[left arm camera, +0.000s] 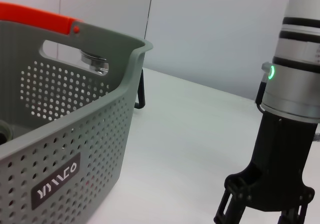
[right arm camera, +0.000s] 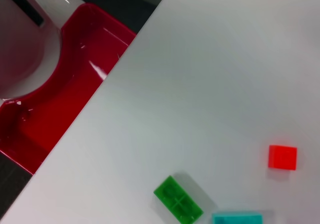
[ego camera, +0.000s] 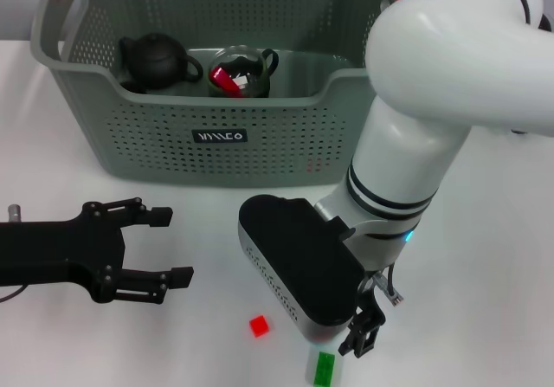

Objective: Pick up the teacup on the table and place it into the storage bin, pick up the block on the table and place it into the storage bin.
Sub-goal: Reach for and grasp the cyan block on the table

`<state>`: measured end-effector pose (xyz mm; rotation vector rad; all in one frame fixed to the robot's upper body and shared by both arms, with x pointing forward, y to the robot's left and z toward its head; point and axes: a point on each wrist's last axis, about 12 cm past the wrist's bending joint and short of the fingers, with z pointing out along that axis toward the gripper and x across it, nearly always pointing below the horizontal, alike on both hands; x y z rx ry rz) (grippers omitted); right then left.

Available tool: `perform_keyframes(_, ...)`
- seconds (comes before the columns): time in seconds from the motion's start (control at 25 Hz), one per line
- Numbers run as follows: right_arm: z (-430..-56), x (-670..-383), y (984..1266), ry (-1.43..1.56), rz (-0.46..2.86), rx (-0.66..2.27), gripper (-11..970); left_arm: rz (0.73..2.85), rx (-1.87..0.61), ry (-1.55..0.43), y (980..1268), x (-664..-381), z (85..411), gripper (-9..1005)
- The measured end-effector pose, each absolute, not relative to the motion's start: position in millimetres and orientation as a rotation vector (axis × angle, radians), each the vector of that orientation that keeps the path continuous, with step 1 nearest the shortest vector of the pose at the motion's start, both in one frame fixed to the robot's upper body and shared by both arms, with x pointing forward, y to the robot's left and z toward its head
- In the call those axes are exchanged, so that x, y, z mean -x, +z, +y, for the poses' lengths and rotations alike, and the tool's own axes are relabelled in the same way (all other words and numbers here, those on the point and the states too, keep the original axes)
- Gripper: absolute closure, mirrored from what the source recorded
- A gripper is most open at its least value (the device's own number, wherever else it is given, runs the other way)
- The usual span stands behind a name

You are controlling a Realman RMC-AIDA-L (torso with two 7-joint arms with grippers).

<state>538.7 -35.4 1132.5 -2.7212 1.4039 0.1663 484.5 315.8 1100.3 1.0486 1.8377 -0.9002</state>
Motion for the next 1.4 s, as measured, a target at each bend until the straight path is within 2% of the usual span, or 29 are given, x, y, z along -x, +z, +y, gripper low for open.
perform_keyframes(0.32,-37.7,-538.3,1128.8,0.156,1.426,2.716,203,1.836,-1.044,-0.906,1099.5,-483.8,314.9,77)
perform_keyframes(0.56,-39.1,-538.5,1127.2,0.156,1.435,2.717,229,1.831,-1.041,-0.907,1099.9,-484.1,314.6,76)
perform_keyframes(1.4,-35.5,-540.2,1125.3,0.127,1.447,2.682,219,1.841,-1.025,-0.913,1100.0,-483.9,315.6,76)
